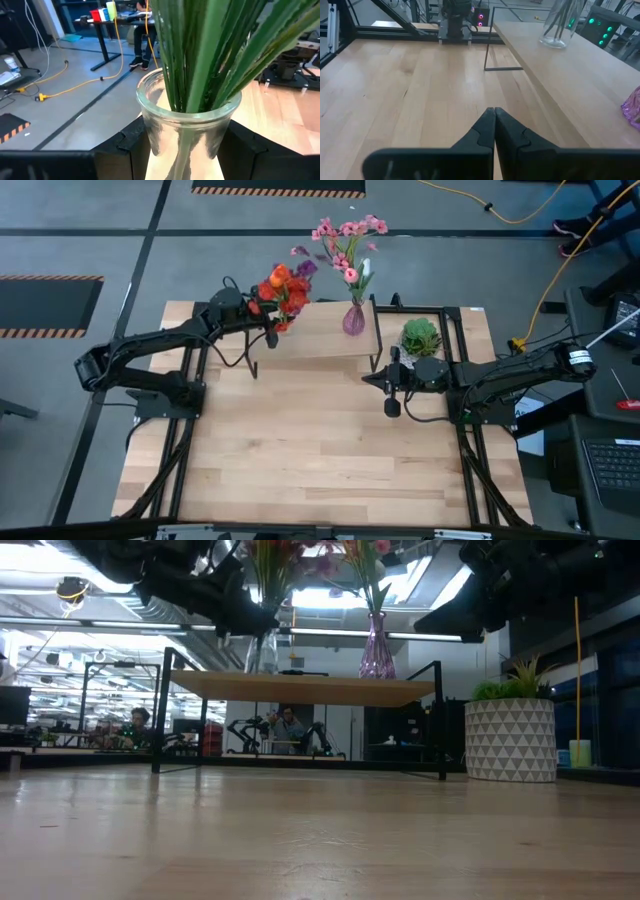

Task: Pick and place flowers into a vace then onto a shelf
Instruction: Put the transparent vase on the shelf, then return to Home Position

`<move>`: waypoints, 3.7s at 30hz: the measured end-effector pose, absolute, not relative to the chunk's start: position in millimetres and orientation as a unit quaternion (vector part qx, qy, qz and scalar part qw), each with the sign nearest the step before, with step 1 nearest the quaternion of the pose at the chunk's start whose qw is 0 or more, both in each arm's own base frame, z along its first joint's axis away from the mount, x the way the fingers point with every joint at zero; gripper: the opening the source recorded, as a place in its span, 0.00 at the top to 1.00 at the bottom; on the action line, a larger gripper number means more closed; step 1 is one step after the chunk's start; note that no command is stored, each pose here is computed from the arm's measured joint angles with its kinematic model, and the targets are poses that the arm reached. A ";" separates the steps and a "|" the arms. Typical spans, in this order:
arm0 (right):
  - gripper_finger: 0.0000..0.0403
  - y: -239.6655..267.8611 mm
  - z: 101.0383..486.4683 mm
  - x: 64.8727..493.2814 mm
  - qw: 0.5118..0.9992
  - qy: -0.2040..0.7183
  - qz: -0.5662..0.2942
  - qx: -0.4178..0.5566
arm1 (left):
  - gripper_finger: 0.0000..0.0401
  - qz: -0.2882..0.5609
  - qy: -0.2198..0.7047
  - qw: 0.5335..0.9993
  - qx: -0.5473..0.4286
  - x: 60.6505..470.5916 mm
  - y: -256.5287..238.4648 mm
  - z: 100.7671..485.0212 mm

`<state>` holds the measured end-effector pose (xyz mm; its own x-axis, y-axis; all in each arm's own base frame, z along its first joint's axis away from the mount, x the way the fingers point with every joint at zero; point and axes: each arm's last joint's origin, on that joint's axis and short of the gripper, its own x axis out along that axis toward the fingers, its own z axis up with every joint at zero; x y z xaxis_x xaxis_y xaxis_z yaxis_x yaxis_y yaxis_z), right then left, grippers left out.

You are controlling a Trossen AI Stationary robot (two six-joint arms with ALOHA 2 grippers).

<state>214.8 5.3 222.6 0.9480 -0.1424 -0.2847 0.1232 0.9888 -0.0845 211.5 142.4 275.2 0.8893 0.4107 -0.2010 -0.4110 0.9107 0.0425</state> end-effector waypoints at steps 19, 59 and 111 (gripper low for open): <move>0.98 5.2 222.3 214.7 0.986 0.148 -0.067 -0.033 | 0.34 0.209 0.109 0.972 0.008 209.6 140.8 272.7; 0.98 5.3 229.5 216.9 0.989 0.131 -0.071 -0.005 | 0.99 0.191 -0.058 0.979 0.041 66.2 33.2 250.2; 0.98 -4.0 174.3 109.2 0.996 -0.031 -0.071 -0.039 | 0.99 0.205 -0.067 0.976 0.018 89.2 36.6 179.0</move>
